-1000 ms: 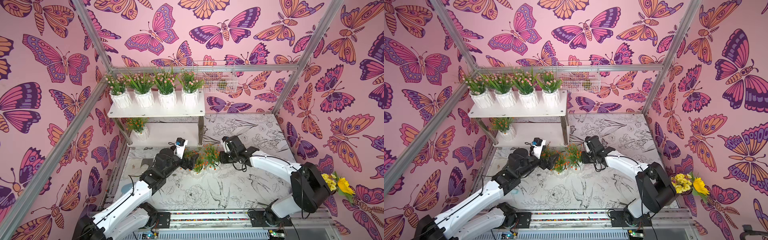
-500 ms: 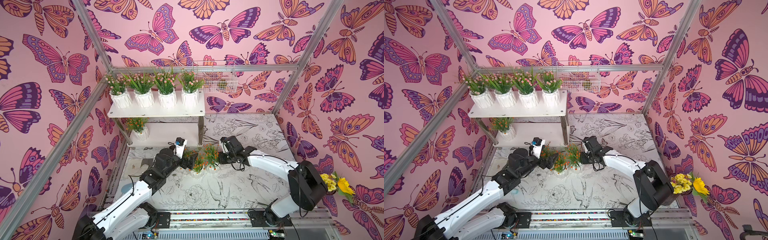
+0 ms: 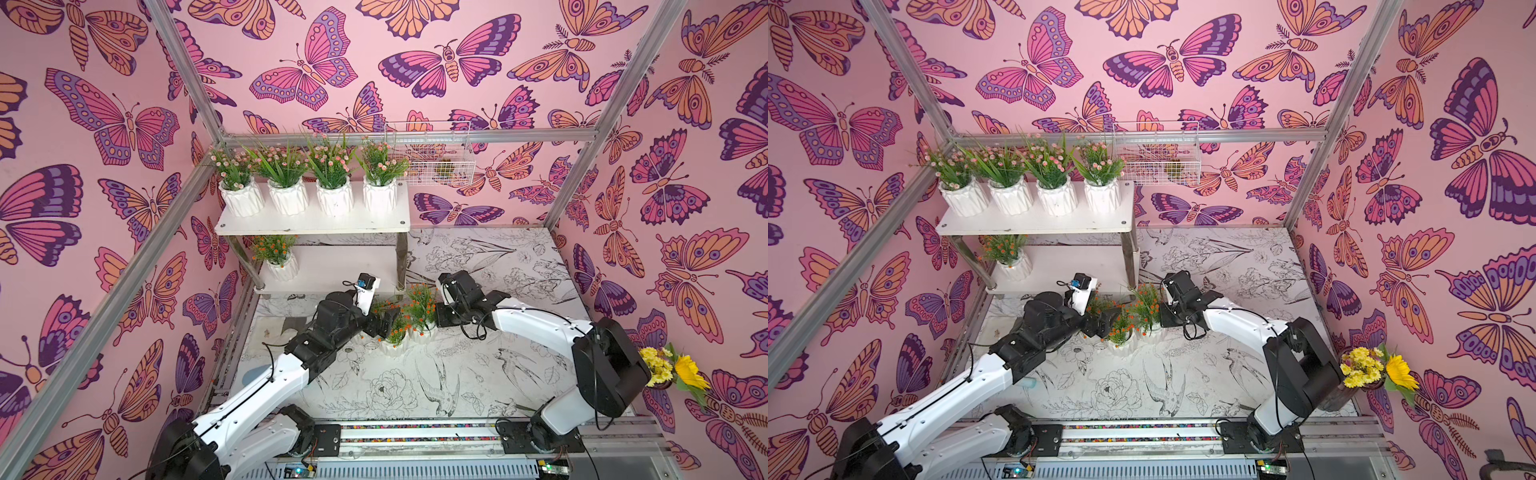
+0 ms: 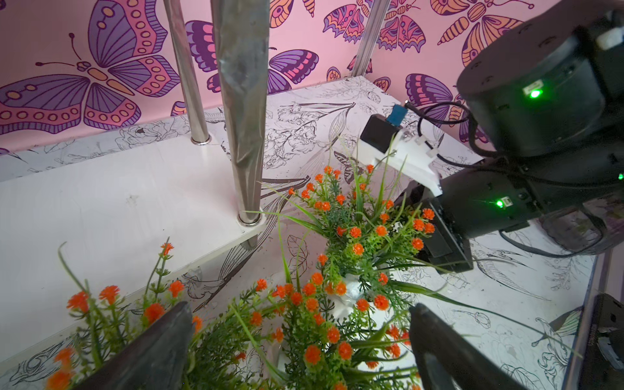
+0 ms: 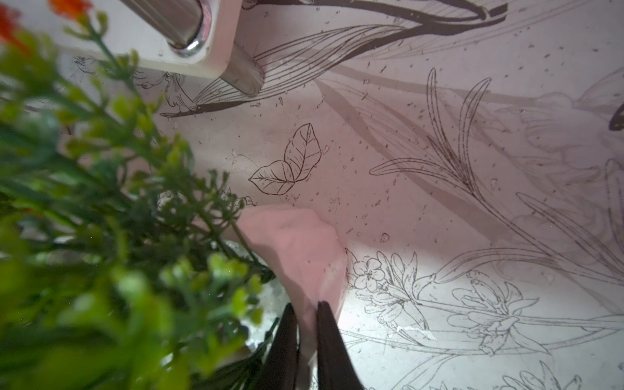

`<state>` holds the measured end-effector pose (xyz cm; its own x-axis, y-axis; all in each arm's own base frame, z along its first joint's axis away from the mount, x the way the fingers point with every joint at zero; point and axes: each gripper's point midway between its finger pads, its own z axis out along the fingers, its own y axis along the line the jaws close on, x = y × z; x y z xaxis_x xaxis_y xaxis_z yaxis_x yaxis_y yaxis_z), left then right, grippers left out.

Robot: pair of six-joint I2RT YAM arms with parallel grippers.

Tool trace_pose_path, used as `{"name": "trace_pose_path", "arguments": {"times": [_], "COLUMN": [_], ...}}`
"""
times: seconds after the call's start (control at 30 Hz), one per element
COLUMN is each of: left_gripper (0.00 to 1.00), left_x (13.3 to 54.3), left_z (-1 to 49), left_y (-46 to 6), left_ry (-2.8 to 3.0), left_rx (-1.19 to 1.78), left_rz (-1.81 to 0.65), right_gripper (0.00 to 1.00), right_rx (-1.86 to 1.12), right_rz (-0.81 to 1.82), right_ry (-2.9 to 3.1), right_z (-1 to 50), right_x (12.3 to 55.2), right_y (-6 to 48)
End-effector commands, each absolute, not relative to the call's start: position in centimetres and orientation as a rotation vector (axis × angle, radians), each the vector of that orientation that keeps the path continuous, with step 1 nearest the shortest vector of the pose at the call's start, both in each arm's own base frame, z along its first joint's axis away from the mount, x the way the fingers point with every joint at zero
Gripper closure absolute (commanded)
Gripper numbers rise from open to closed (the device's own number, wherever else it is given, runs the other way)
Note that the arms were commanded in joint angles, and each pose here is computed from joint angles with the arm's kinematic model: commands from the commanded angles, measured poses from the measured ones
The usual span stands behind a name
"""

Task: Place the baby's breath potted plants on the rack by color
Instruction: Pick up the baby's breath potted plant from the center of the board.

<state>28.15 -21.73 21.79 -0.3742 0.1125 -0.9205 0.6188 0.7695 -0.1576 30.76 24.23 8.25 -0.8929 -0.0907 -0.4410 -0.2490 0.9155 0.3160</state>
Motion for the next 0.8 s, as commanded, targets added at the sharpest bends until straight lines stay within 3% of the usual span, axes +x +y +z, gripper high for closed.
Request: {"name": "trace_pose_path", "arguments": {"times": [0.0, 0.33, 0.77], "left_gripper": [0.0, 0.0, 0.0], "left_x": [27.4, 26.3, 24.6], "left_z": [22.3, 22.1, 20.0], "left_y": [-22.6, -25.4, -31.0], "left_ry": [1.901, 1.88, 1.853], "left_rx": [0.597, 0.719, 0.869], "left_rz": [-0.641, -0.628, -0.669], "right_gripper": [0.98, 1.0, 1.0], "right_rx": [-0.251, -0.163, 0.027], "right_rz": [0.375, 0.437, 0.602], "right_ry": [2.686, 2.633, 2.617], "right_z": [8.0, 11.3, 10.9], "right_x": [30.6, 30.3, 30.5], "right_y": [22.3, 19.3, 15.9]}}
